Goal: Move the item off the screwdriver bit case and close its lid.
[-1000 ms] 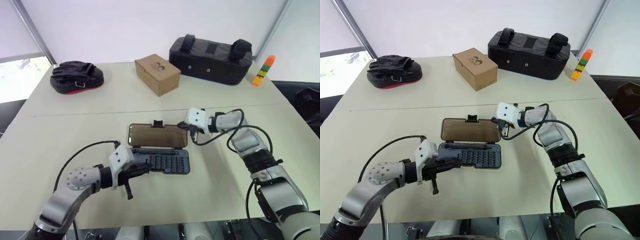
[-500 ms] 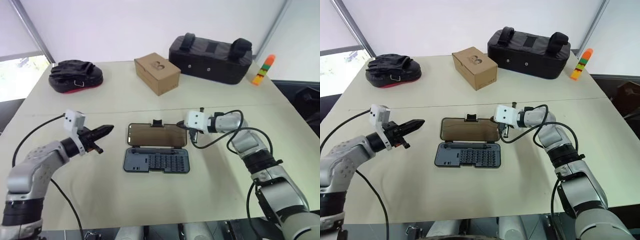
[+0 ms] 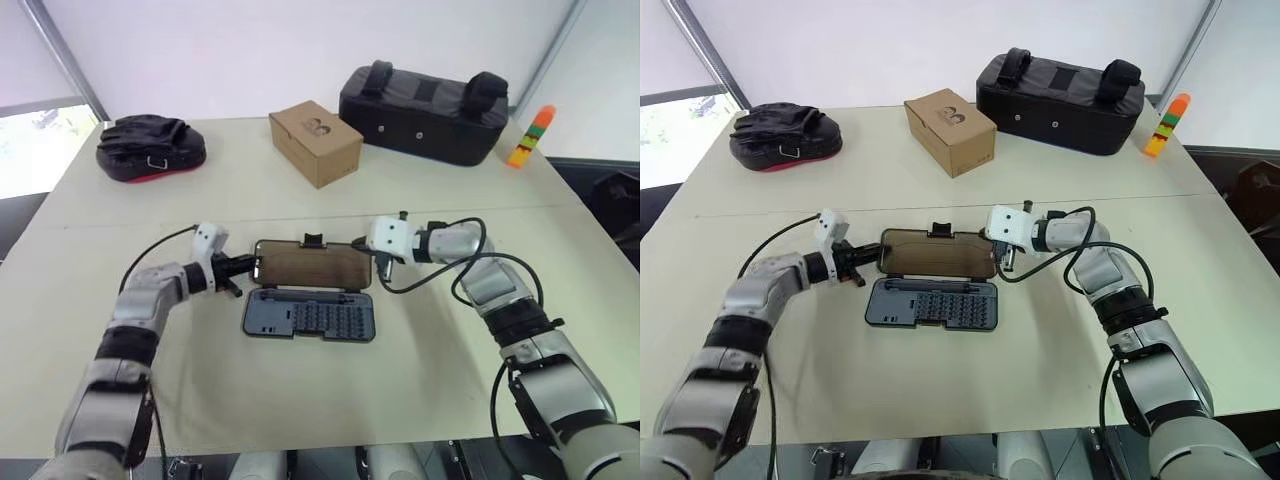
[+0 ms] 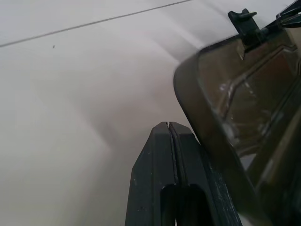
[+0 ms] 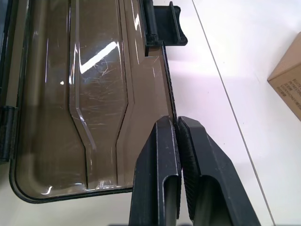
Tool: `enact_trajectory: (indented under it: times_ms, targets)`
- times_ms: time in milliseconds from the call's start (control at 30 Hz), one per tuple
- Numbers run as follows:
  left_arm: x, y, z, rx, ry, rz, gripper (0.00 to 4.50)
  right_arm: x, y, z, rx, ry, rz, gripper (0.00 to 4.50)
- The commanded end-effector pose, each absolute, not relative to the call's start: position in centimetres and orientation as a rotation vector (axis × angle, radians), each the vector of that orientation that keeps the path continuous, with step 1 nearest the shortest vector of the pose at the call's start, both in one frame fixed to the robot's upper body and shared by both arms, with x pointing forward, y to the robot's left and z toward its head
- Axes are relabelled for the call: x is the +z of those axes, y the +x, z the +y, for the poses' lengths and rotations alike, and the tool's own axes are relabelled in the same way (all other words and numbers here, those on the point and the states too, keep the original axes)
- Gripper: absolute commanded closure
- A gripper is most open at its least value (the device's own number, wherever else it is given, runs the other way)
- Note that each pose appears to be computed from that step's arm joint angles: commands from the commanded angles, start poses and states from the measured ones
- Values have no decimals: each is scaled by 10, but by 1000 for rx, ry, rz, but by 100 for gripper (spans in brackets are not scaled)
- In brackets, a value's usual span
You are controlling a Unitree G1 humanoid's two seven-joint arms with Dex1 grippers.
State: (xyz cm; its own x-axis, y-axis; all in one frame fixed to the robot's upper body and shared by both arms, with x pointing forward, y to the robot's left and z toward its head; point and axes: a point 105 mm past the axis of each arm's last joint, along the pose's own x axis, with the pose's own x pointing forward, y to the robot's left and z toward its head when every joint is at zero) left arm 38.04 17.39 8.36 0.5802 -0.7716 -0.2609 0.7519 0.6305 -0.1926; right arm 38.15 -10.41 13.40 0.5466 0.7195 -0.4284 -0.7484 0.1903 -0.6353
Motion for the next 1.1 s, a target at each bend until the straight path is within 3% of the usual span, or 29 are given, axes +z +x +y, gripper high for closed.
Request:
enact_trajectory:
  times_ms: [33,100,200,267,433,533,767,1100]
  targets:
    - [70,379,167,-959,-75,399,450,158,383,-94,1009,-920,-62,446]
    - [68,380,165,-977,-67,410,450,157,382,-93,1016,-928,-62,446]
    - [65,379,164,-993,-71,419,450,157,380,-94,1019,-937,-61,351]
    - [64,378,163,-1001,-72,422,450,158,379,-93,1019,-949,-67,237]
    - [63,376,162,-1017,-77,415,450,171,375,-97,986,-990,-94,4]
    - [65,377,160,-1023,-80,390,450,182,367,-102,987,-980,-82,4]
    - [85,380,150,-1087,-131,330,450,234,311,-105,1160,-395,15,4]
    - [109,361,146,-1248,-175,322,450,220,319,-129,1020,-291,96,4]
